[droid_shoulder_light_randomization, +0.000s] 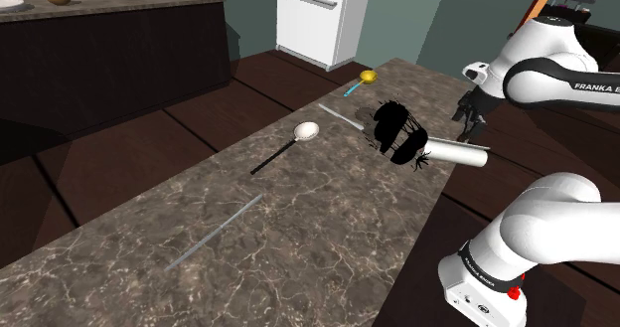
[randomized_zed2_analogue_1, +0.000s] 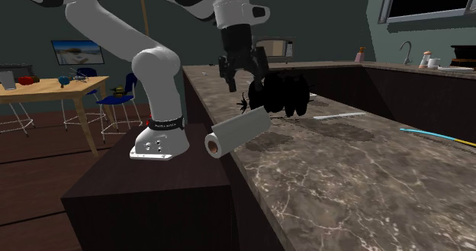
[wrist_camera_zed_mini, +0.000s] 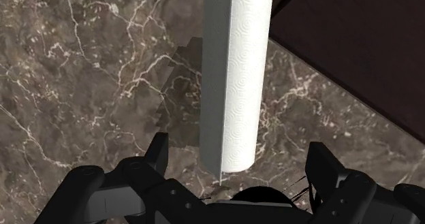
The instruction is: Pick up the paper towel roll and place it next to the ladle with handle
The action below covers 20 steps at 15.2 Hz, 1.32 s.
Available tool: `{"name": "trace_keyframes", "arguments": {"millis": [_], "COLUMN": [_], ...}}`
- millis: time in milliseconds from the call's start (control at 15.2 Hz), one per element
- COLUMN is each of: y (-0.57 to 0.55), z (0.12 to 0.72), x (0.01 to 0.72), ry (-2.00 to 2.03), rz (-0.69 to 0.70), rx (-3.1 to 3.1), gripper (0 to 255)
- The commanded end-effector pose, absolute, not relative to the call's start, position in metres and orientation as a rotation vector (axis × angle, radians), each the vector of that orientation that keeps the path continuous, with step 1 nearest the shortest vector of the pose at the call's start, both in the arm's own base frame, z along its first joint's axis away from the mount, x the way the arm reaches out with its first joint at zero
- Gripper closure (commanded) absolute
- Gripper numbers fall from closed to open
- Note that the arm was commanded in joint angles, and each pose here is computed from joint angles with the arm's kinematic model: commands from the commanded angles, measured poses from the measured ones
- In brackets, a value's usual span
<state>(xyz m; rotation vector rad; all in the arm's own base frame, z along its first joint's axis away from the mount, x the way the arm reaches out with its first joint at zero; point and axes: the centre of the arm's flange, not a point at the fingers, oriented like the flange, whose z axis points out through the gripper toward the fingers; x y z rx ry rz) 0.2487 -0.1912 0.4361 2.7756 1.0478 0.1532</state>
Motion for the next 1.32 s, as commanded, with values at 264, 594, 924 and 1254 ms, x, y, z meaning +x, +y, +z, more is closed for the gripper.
{"name": "trace_keyframes", "arguments": {"millis": [264,594,924,1254], "y": [-0.204,-0.206,-0.206,-0.206], "z": [0.405,0.391,0.391,0.391], "x": [0.254,0.257,0.257,0.257], "ry": [1.076,1.076,1.076,1.076], "rz": [0.147,0.147,0.147,0.147], "rx": [2.757,2.757,2.757,2.757], "gripper": [0,0,0,255]}}
